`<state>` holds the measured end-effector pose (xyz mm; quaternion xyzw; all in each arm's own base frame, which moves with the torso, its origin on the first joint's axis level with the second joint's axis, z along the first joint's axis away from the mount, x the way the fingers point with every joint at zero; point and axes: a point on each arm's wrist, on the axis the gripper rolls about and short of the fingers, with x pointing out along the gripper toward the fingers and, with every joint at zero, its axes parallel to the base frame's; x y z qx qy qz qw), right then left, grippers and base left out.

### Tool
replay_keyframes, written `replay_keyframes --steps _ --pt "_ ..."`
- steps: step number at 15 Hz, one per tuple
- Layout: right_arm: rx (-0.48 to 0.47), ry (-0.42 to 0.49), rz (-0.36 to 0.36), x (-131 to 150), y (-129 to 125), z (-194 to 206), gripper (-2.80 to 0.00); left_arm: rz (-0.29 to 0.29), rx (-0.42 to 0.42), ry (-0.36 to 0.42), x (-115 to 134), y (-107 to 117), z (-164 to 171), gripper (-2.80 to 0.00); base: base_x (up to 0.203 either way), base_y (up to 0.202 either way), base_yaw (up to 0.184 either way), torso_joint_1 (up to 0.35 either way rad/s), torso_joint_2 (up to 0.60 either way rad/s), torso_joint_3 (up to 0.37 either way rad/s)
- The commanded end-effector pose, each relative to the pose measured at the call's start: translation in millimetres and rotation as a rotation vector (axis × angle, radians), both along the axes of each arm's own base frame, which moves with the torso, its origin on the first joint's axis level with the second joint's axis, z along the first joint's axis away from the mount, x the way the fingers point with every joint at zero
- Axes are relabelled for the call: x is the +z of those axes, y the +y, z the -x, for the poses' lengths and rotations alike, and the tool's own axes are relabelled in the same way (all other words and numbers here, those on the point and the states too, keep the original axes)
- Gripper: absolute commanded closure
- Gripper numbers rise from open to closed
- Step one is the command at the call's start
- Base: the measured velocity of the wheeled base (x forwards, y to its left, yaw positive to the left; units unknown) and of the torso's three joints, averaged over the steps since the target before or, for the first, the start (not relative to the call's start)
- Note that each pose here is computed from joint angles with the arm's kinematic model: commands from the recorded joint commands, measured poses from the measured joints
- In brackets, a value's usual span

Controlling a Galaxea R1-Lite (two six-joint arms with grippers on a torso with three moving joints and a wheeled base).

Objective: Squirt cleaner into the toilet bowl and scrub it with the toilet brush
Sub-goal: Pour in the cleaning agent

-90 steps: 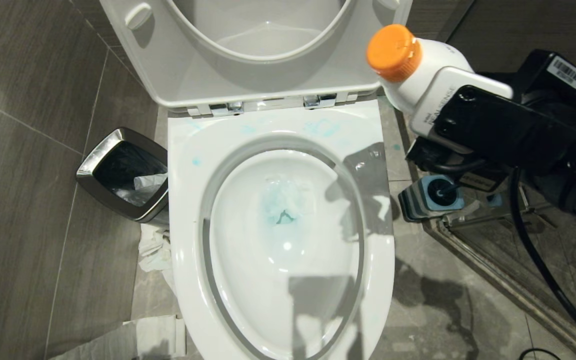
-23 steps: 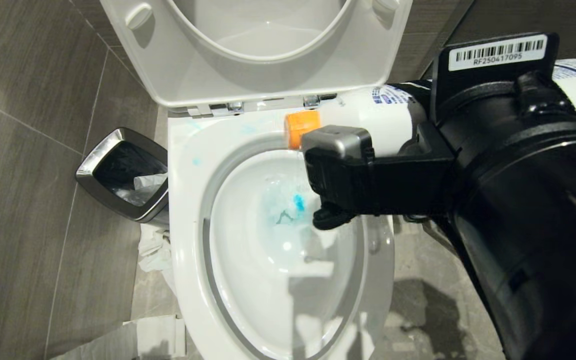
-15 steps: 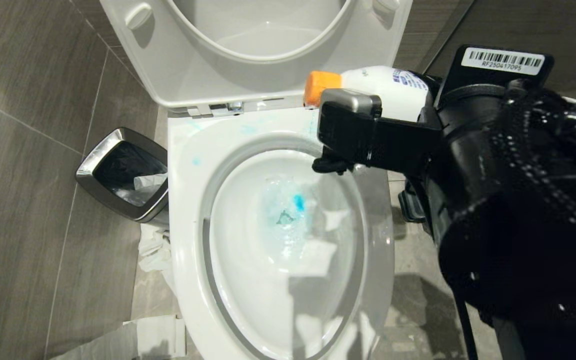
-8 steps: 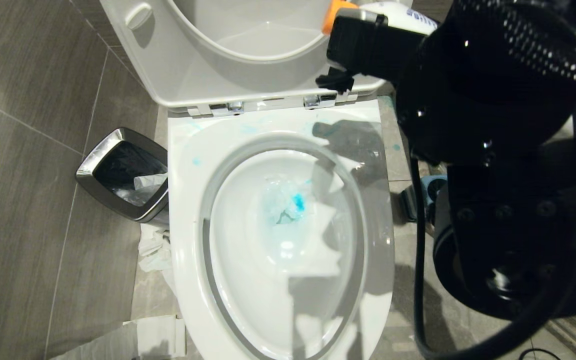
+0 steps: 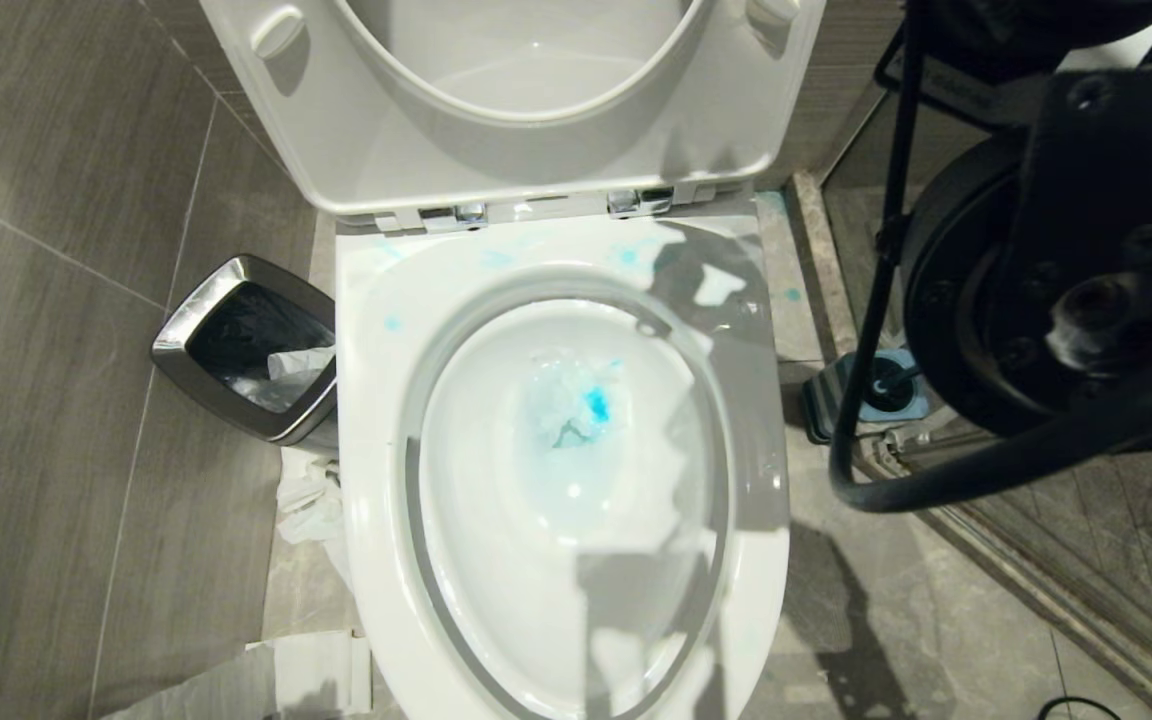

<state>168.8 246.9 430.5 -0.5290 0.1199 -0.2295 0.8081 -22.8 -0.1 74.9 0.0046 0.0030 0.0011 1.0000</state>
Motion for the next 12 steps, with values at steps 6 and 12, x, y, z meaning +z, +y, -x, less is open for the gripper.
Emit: replay_keyframes --steps 6,12 --pt "0.057 0.067 0.108 4.6 -12.5 26.9 0.0 0.0 -0.001 0.002 0.0 0.0 -0.1 0.0 0.0 0.0 0.0 0.0 0.0 0.0" --pt "0.078 0.127 0.225 -8.5 10.7 22.6 0.0 0.0 -0.001 0.002 0.0 0.0 -0.1 0.0 0.0 0.0 0.0 0.0 0.0 0.0"
